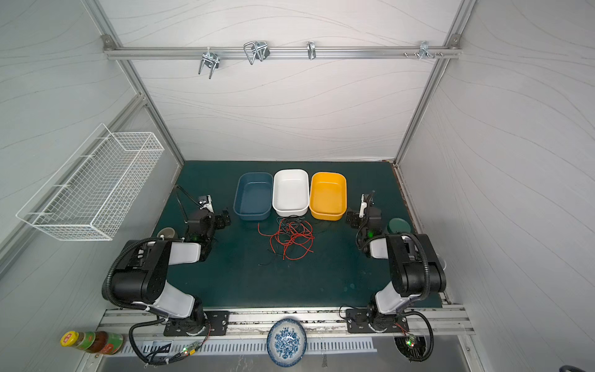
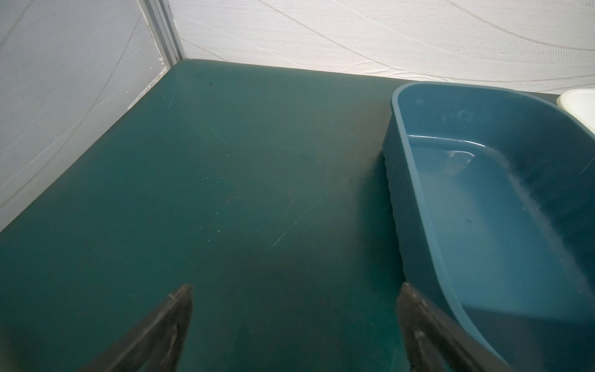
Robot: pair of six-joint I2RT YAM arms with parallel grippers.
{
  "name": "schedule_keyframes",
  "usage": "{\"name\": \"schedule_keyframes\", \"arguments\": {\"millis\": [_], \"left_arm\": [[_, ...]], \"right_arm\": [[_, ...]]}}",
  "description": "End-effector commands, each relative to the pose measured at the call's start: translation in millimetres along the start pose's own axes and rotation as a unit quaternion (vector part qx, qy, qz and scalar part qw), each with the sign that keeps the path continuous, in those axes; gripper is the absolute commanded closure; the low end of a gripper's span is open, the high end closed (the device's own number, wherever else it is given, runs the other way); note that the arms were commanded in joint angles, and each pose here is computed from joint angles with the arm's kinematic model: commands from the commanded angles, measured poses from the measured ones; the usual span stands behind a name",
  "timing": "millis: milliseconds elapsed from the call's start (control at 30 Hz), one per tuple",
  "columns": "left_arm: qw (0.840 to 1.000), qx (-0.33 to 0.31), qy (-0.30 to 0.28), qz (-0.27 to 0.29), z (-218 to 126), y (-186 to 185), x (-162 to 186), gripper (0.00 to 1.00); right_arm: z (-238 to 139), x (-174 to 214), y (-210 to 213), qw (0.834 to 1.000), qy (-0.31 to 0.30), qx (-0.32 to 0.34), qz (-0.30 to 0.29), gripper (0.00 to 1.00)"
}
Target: Untangle the cables
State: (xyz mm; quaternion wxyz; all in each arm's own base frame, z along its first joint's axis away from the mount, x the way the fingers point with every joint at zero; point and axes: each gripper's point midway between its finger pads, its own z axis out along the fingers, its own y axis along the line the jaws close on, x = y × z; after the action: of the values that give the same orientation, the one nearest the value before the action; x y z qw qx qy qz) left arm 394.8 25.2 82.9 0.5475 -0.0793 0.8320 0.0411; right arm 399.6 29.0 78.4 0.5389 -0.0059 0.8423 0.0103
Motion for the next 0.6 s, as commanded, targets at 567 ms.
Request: {"name": "schedule_keyframes", "arguments": {"millis": [567], "left_arm": [[1.000,-0.004,-0.017,0.003,2.4,1.6,-10.1,0.00]], "right_arm": [[-0.2,-4.4,1.4,1.000,-0.009,-0.004,-0.006,0.01]]}}
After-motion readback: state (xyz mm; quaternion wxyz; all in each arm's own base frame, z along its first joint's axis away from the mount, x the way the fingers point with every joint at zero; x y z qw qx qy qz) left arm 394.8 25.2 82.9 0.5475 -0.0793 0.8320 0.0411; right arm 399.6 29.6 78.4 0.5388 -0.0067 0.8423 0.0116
